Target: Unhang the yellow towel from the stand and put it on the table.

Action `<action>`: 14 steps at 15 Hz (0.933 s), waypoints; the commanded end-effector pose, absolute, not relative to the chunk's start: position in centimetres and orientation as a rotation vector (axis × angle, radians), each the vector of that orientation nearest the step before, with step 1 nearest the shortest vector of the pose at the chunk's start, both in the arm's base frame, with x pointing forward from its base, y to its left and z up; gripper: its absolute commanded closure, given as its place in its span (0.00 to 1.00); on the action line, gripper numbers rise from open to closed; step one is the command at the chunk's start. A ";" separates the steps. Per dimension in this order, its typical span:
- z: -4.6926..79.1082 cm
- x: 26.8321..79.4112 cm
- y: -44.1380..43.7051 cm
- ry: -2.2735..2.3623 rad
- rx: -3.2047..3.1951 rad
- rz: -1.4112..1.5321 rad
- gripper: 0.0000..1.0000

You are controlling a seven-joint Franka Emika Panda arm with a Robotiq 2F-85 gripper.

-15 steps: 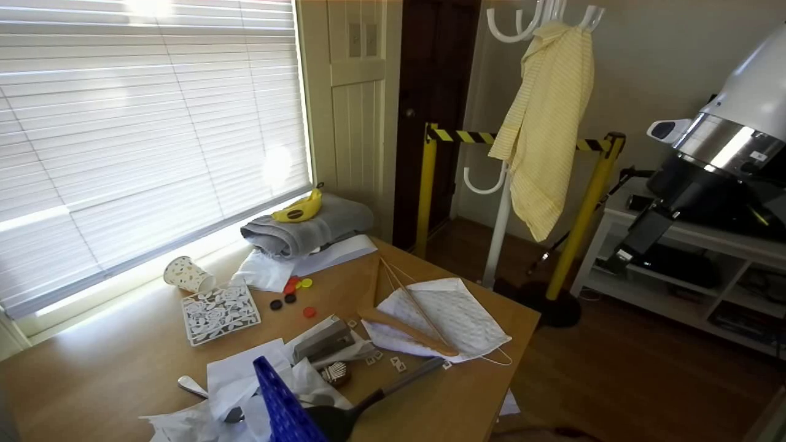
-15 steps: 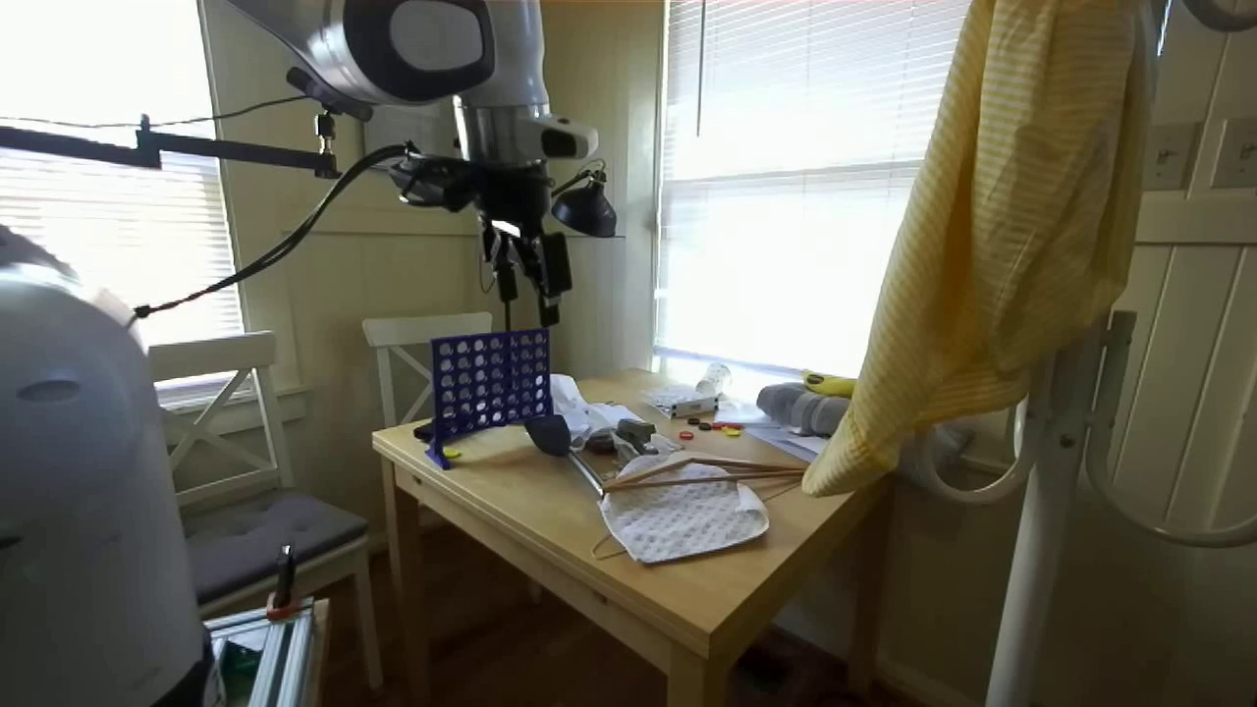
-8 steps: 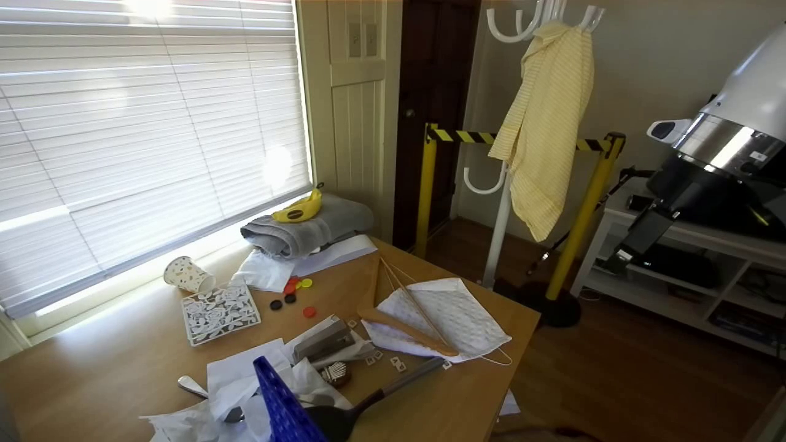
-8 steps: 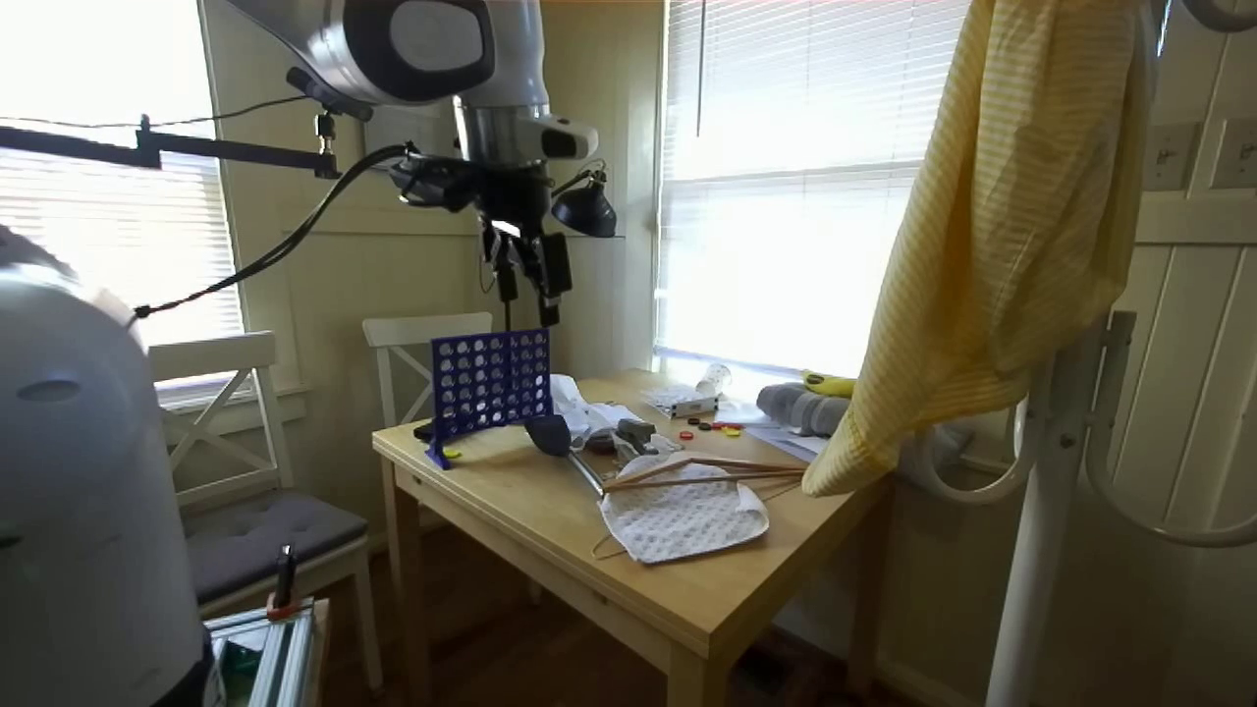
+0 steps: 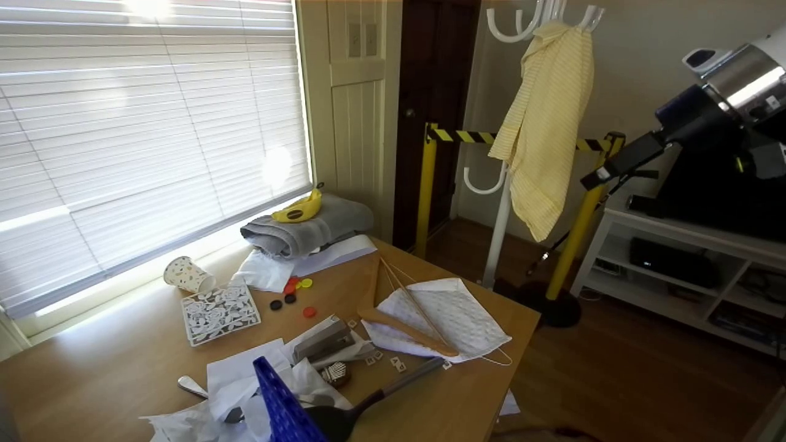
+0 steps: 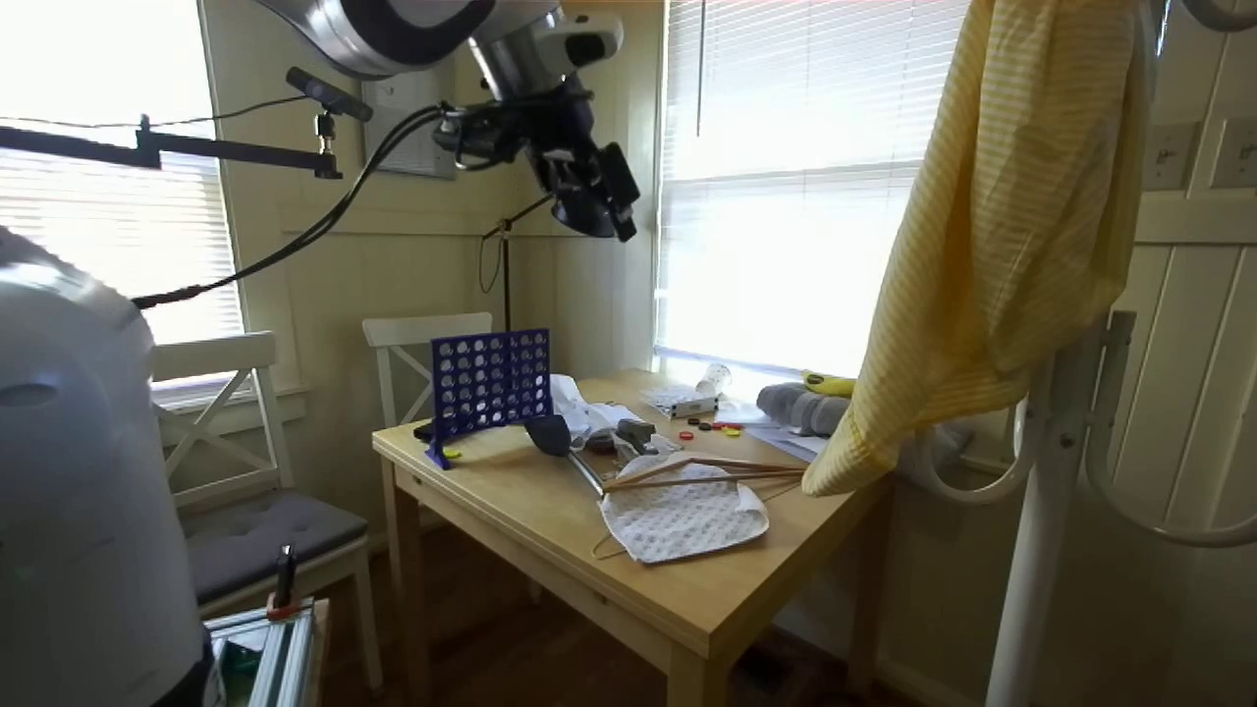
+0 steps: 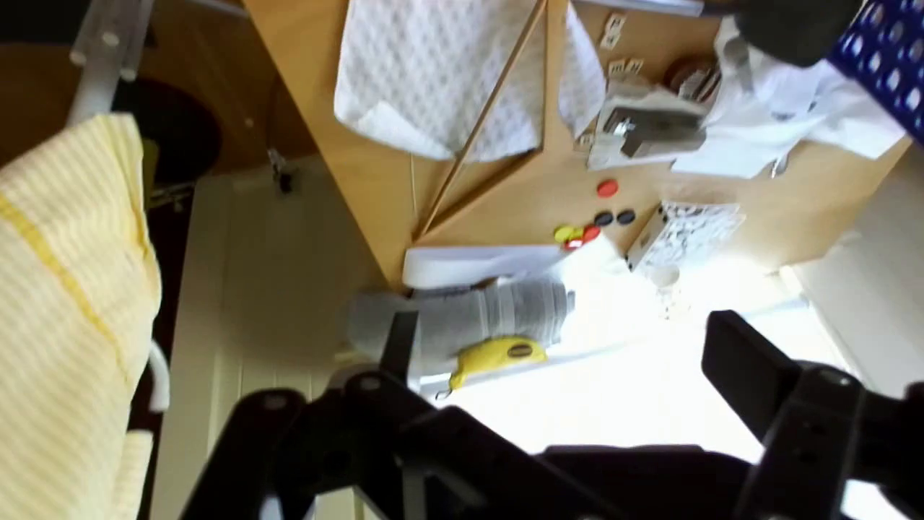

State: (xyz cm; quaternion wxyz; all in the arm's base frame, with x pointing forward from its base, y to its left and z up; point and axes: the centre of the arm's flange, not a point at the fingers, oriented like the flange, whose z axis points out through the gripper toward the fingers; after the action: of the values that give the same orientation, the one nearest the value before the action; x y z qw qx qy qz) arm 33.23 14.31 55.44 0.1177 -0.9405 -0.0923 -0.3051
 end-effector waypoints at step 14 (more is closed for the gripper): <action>69.0 33.6 7.1 -0.175 -2.709 -1.510 0.00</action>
State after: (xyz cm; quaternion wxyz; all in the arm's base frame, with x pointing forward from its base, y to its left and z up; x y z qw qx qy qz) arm 33.63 7.13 69.02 0.0177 -0.8720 -0.0564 -0.4860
